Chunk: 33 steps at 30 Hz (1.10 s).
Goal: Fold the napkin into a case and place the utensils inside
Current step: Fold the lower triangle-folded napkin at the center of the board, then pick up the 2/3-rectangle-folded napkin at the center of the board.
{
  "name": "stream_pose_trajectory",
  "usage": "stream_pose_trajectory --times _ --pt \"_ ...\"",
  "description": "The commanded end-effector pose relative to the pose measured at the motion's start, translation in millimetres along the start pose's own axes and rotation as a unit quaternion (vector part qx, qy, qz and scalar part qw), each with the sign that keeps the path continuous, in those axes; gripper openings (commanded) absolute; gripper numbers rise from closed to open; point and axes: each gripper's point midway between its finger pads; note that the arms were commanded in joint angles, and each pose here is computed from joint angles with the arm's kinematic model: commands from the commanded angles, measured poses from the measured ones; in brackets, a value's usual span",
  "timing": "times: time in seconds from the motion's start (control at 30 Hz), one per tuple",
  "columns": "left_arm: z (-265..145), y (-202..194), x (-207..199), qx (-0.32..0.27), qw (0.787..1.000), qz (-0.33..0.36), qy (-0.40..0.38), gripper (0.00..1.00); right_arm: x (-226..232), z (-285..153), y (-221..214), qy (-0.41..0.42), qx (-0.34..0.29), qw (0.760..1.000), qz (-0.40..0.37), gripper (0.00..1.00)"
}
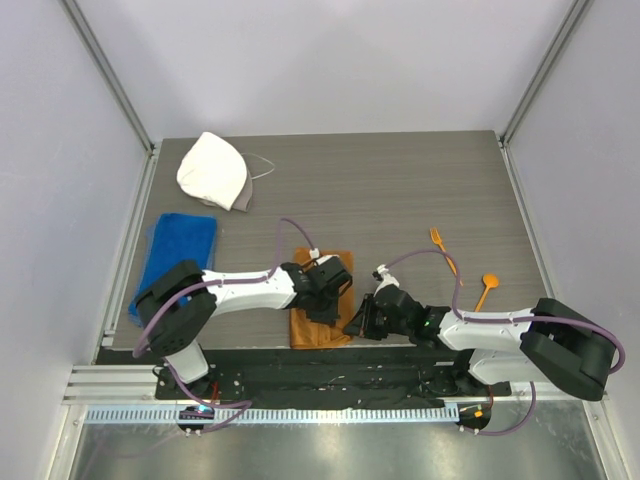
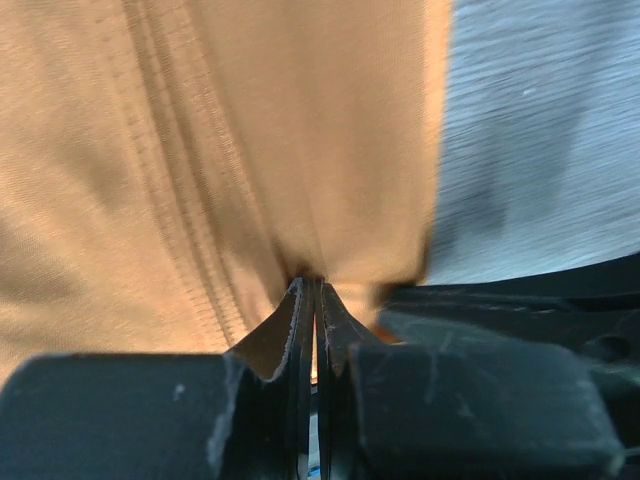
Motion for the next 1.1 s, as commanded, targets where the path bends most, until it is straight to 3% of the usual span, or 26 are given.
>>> stream_pose_trajectory --times 0.0,0.27,0.5,0.6,0.67,0.77,0.93,1.07 --pt "-8.4 -16.3 40.2 0.013 0.997 0.02 0.07 0.06 -10.0 0.5 1.8 -0.017 -0.013 1.0 -0.004 0.01" --pt "-19.9 -13.7 42.4 0.001 0.997 0.022 0.069 0.06 -8.7 2.8 2.3 -0.018 -0.01 1.0 -0.006 0.01" --pt "-26.5 3.6 17.4 -0.022 0.999 0.023 0.03 0.07 9.7 -0.3 6.5 0.001 -0.006 1.0 -0.018 0.01" --pt "-35.4 13.0 7.0 -0.038 0.999 0.026 0.012 0.13 23.0 -7.8 13.8 0.014 -0.016 1.0 -0.022 0.03" --pt "-39.4 14.9 0.1 -0.045 0.999 0.026 -0.005 0.26 29.1 -14.4 20.1 0.012 -0.022 0.999 -0.029 0.06" --pt "-48.2 16.4 -8.6 -0.057 0.998 0.028 -0.028 0.36 34.9 -29.8 35.1 0.006 -0.038 0.998 -0.039 0.15" --pt "-52.2 5.6 -36.1 -0.061 0.996 0.062 -0.029 0.49 3.5 -58.7 78.7 -0.061 -0.098 0.993 -0.009 0.48" --pt "-40.7 -8.5 -41.7 -0.069 0.99 0.113 0.054 0.51 -33.1 -77.9 99.0 -0.119 -0.122 0.985 0.026 0.67"
Point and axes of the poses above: each gripper's point midway between its finger pads, its own z axis out along the fingers, its own x axis along the line the jaws close on, y = z × x, and after that the axes turned 3 degrees about z, right-handed
